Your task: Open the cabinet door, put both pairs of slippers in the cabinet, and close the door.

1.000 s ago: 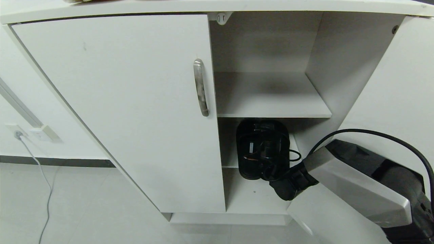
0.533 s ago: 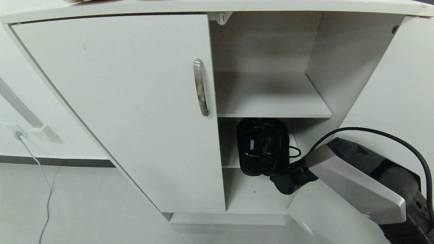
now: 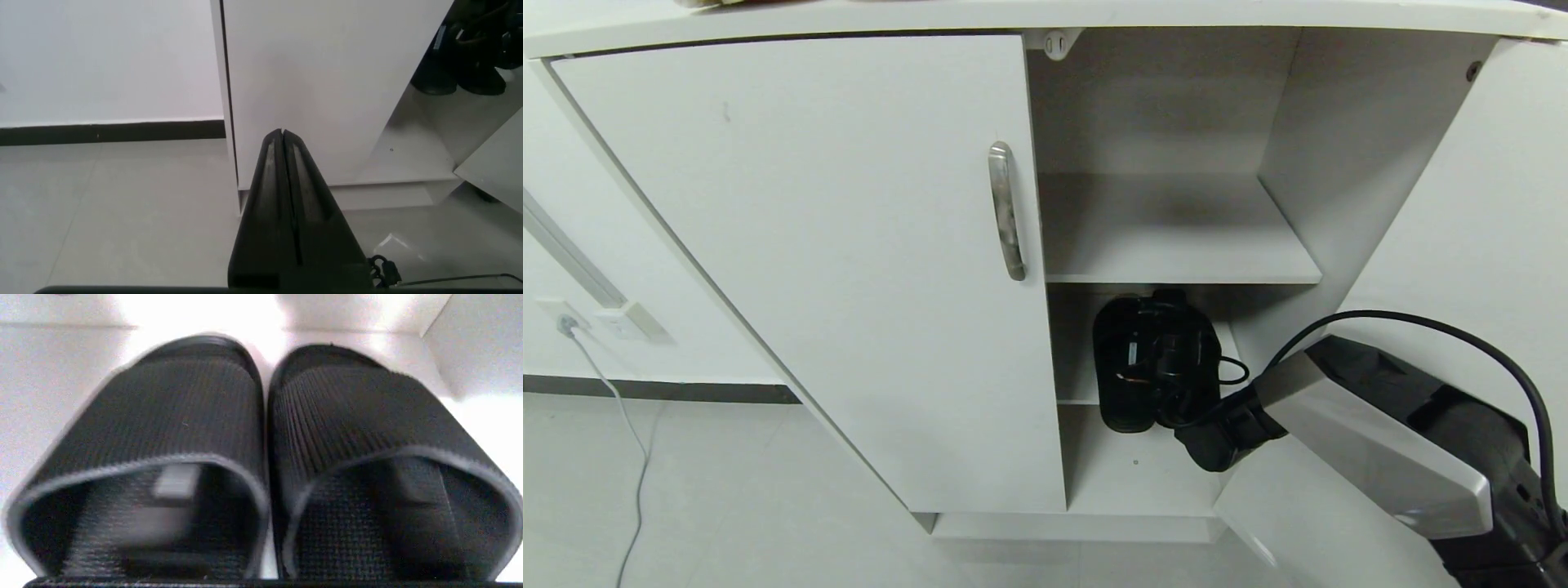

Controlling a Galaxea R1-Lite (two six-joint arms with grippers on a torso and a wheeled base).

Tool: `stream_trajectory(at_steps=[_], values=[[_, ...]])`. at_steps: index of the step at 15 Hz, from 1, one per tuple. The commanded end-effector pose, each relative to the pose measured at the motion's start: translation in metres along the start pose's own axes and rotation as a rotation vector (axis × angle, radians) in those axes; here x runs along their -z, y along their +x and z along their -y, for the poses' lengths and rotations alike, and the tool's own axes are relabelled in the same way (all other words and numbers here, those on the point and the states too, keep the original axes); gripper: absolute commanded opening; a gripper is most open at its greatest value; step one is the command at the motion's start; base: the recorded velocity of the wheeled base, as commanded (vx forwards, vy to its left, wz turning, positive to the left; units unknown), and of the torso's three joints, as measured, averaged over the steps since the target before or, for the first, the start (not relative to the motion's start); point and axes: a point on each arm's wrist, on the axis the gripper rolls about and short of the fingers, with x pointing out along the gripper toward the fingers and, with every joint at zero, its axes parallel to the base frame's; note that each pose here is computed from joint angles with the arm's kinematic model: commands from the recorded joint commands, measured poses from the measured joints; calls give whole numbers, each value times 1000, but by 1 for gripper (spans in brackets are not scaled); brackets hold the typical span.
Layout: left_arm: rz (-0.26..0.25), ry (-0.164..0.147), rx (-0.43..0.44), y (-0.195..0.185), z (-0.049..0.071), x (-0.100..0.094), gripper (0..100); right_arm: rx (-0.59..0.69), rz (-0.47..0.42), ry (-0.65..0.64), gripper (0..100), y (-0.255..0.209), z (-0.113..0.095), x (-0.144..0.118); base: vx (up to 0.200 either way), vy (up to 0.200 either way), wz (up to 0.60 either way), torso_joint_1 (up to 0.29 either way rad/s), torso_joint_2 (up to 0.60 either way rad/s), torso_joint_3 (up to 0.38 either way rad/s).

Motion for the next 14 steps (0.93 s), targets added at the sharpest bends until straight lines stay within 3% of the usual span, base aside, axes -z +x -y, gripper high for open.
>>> stream_trajectory(at_steps=[1,8,14], values=[[-1,0,1,0,0,0,0,-4,-10,-8,100,-6,2,-1,0,0,0,0,0,0],[-1,2,1,0,0,0,0,-77,-6,-5,100,-62,2,-23,0,0,0,0,0,0],[-1,3,1,0,0,0,0,-173,-43,-41,100,-134,17,-11,0,0,0,0,0,0]])
